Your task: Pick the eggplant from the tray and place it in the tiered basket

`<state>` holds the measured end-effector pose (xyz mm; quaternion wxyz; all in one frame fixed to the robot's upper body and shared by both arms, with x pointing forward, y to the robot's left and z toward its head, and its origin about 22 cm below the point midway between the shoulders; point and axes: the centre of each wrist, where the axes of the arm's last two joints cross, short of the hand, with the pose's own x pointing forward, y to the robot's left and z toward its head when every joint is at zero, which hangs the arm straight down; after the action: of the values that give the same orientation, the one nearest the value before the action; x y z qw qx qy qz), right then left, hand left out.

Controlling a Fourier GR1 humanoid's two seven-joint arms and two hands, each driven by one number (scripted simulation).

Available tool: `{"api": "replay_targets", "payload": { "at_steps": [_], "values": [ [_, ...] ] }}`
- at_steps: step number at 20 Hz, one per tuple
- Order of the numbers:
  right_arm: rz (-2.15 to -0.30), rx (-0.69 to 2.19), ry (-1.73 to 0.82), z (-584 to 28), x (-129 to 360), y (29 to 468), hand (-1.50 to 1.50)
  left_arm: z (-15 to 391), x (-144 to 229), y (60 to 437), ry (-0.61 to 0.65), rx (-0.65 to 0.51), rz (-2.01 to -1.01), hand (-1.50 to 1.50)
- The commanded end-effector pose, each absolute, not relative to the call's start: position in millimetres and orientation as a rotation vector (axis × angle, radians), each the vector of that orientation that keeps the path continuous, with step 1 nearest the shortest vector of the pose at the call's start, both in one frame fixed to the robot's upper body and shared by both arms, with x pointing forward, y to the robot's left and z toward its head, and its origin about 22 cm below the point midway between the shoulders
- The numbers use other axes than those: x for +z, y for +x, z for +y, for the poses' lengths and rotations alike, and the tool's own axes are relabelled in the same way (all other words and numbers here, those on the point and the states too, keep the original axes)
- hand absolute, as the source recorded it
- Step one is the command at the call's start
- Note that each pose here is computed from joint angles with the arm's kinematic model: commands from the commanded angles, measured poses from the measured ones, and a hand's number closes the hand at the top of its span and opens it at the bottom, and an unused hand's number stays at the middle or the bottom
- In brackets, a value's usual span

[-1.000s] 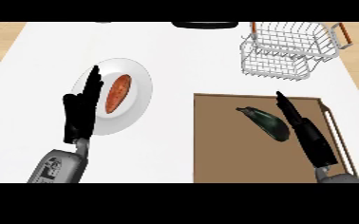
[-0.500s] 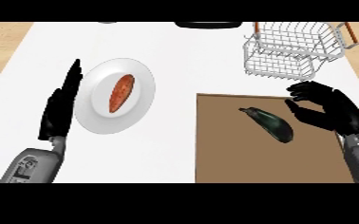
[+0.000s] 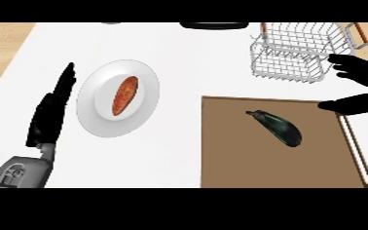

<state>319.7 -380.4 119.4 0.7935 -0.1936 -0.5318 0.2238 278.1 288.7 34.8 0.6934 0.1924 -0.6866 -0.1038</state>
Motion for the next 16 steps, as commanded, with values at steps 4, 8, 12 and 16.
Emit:
{"api": "replay_targets", "payload": {
  "at_steps": [4,8,12,16],
  "values": [
    [-0.883,0.943,-0.401,-360,186,339,-1.5,284,38,281,0.412,-0.258,-1.551,0.0],
    [-0.791,1.049,-0.402,-309,192,365,-1.5,282,38,282,0.407,-0.257,-1.552,0.0],
    [-0.767,1.032,-0.409,-280,202,386,-1.5,302,34,267,0.419,-0.231,-1.548,0.0],
    [-0.648,1.054,-0.391,-274,163,392,-1.5,302,35,284,0.413,-0.24,-1.53,0.0]
  ]
}}
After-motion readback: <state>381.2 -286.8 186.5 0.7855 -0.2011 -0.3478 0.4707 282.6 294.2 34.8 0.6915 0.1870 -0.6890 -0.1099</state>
